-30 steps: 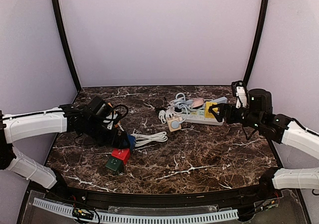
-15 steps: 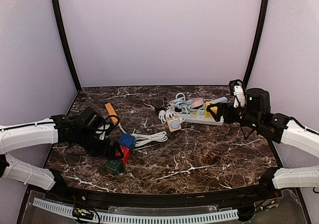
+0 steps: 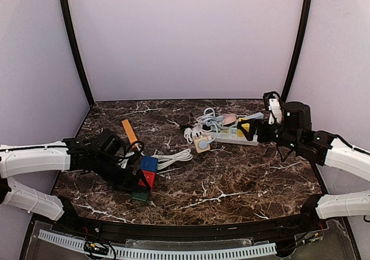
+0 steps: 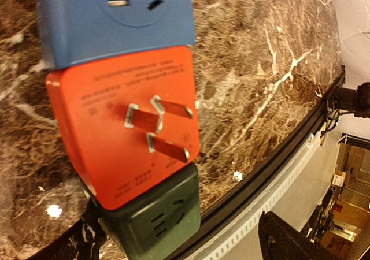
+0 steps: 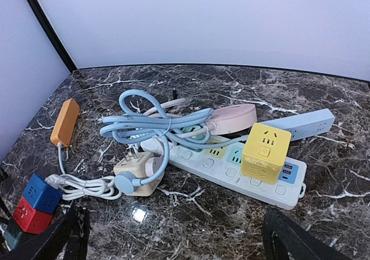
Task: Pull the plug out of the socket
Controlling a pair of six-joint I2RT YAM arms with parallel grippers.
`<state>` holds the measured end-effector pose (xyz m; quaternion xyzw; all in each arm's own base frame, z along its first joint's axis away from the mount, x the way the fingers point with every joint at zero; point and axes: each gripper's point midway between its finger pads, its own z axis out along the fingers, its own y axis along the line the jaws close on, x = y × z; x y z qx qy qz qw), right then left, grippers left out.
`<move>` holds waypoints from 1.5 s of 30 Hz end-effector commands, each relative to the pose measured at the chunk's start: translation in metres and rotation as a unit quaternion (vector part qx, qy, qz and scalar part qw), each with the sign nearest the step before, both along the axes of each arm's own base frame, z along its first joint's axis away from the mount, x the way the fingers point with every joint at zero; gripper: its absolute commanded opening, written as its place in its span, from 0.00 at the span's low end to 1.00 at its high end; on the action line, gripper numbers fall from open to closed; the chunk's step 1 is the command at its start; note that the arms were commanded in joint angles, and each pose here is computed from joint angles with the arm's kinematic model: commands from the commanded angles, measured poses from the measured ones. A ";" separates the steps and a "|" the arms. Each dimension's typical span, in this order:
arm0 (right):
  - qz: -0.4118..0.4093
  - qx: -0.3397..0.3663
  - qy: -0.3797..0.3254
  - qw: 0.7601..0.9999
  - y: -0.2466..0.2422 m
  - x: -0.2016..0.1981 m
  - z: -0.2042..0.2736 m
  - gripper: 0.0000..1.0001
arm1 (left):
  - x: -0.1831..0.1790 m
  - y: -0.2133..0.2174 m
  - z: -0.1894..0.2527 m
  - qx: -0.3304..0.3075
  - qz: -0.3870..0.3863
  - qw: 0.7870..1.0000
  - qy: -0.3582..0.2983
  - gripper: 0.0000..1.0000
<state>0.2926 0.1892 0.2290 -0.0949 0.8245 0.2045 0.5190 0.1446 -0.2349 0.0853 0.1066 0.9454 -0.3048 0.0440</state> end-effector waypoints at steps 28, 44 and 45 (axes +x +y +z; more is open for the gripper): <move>0.043 -0.013 0.011 0.999 0.035 -0.018 0.006 0.99 | 0.047 -0.037 0.083 -0.104 -0.050 0.988 -0.106 0.96; 0.210 -0.073 0.092 0.971 0.197 -0.111 -0.051 0.98 | 0.144 -0.019 0.143 -0.094 -0.082 0.948 -0.294 0.98; 0.217 -0.085 0.098 0.968 0.208 -0.116 -0.060 0.98 | 0.147 -0.018 0.145 -0.096 -0.082 0.944 -0.304 0.98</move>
